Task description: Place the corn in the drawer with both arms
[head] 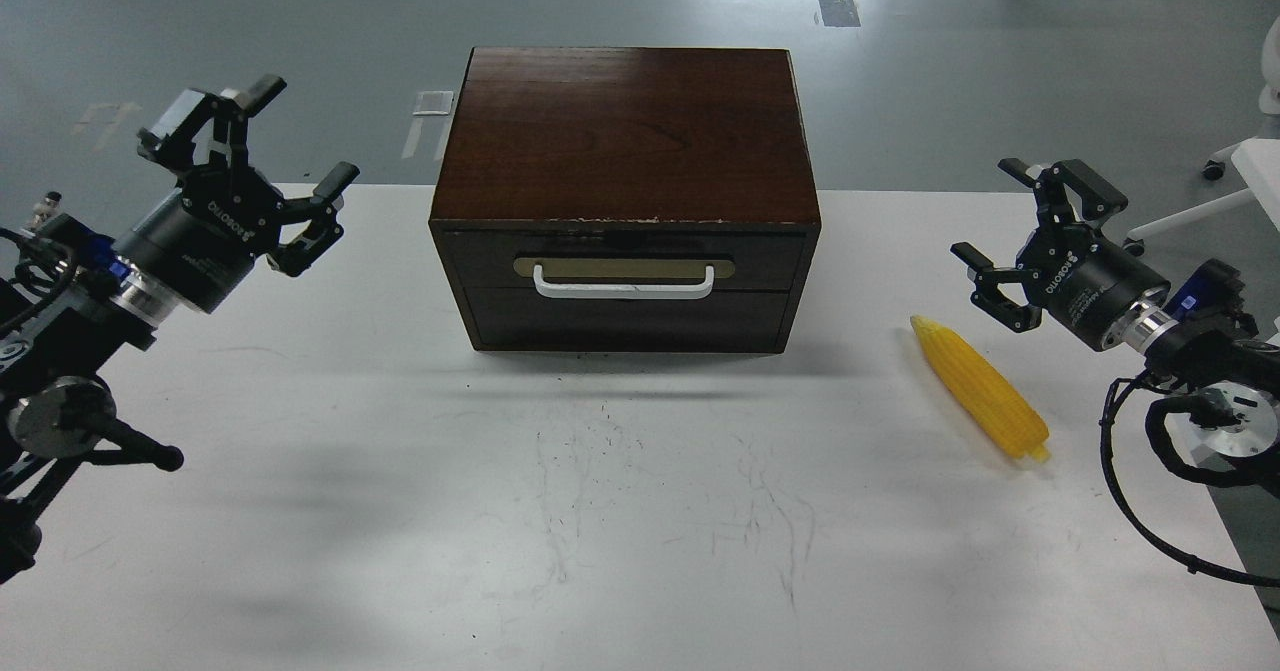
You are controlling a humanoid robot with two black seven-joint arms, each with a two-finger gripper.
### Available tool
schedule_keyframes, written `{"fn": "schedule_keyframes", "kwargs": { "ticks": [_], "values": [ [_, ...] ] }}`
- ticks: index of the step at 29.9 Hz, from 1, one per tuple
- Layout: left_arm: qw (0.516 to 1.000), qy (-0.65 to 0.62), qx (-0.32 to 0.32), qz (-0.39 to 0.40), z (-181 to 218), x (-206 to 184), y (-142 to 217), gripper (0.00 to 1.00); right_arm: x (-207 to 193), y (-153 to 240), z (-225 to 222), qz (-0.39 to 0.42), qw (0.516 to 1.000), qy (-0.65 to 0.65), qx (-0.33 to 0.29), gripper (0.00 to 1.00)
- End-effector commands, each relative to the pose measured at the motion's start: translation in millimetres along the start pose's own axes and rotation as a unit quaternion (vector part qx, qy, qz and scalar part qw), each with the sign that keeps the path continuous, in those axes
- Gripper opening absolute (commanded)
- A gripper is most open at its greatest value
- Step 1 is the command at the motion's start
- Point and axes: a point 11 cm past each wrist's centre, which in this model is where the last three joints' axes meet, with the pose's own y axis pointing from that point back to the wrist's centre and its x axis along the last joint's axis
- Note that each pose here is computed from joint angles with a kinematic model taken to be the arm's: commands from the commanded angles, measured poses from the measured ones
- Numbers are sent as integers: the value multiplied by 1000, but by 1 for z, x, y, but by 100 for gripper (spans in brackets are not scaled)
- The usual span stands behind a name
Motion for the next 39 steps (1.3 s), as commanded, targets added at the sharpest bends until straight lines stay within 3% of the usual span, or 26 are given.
{"fn": "schedule_keyframes", "kwargs": {
  "ticks": [1,9,11,13,18,21,33,39],
  "values": [
    [983,-162,-7,-86,52,-20,-37,99,2,1,-2,2,1000,3,1,99],
    [867,-426,-16,-258,83,-107,-79,99,3,0,-3,2,1000,6,1,99],
    [821,-474,-23,-318,77,-141,-95,99,5,1,-5,6,1000,8,2,99],
    [744,-539,-14,-395,63,-181,-114,99,7,1,-5,8,1000,10,2,99],
    [635,-608,6,-476,39,-221,-133,99,7,1,-5,8,1000,11,2,99],
    [576,-636,33,-513,13,-231,-136,99,7,1,-6,9,1000,11,2,99],
    [436,-707,109,-546,-57,-215,-146,99,9,3,-7,10,1000,13,2,99],
    [408,-714,132,-554,-69,-201,-137,99,9,3,-7,10,1000,13,2,99]
  ]
}}
